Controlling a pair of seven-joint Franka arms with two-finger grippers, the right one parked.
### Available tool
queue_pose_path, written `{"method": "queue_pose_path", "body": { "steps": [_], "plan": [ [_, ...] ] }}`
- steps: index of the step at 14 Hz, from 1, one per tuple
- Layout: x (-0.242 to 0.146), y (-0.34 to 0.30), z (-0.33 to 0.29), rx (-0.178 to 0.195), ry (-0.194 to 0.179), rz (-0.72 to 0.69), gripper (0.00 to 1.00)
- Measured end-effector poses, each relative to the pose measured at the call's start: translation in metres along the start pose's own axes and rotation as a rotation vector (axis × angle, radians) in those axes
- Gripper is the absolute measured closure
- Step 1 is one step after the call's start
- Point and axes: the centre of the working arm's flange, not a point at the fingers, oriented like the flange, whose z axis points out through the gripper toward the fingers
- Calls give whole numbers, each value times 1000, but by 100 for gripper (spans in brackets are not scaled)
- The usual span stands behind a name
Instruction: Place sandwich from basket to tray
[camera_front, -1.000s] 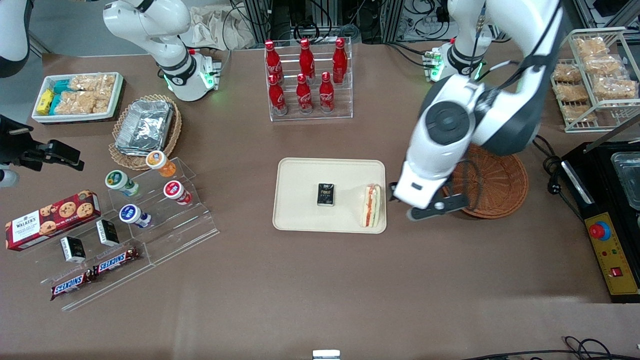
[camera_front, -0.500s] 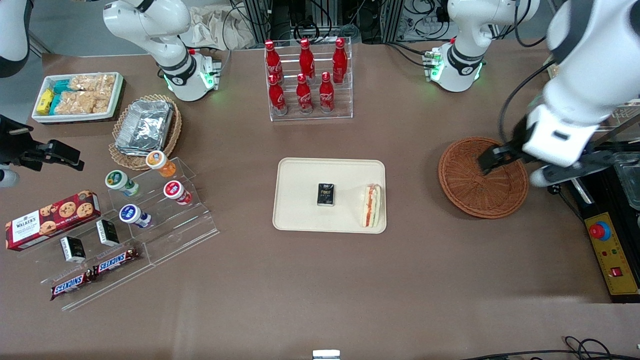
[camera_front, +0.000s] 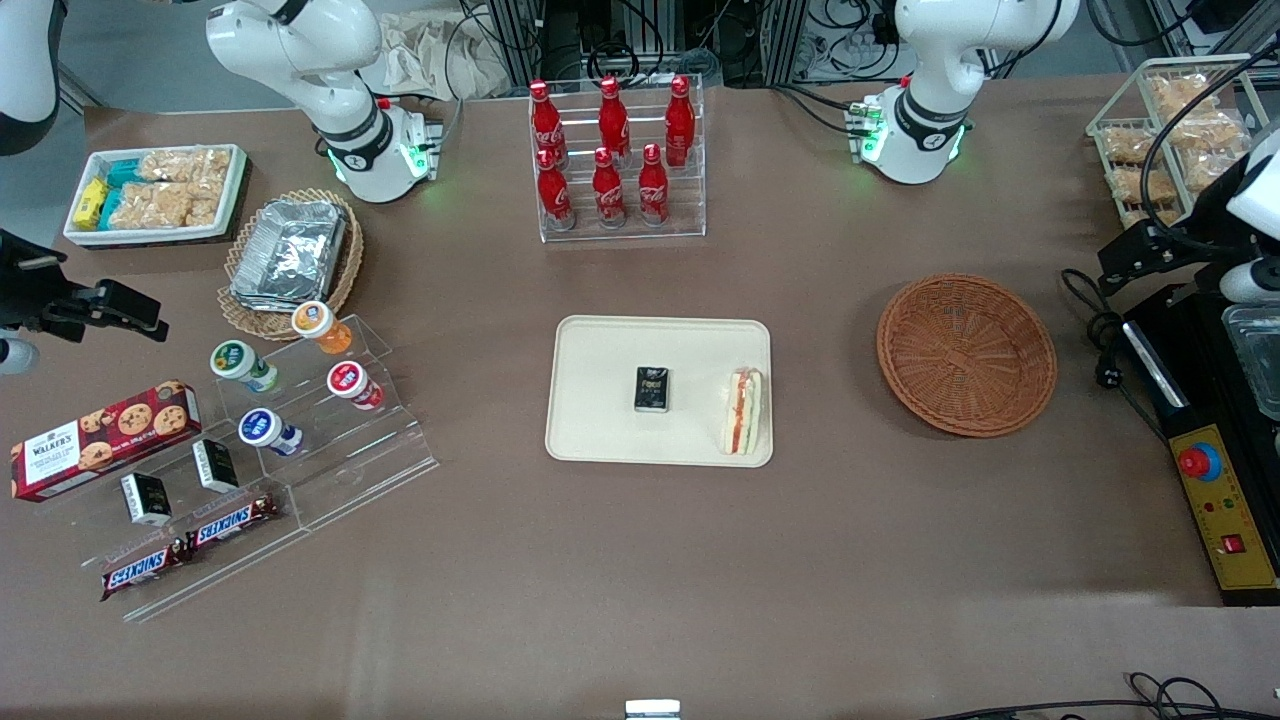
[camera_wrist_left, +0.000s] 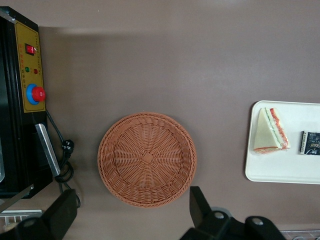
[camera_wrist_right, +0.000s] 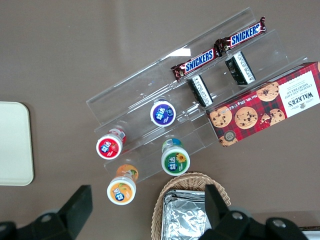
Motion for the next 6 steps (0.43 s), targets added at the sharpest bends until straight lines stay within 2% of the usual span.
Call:
{"method": "queue_pose_path", "body": {
  "steps": [6],
  "plan": [
    [-1,4,-2,0,-2,22,0]
  ]
}}
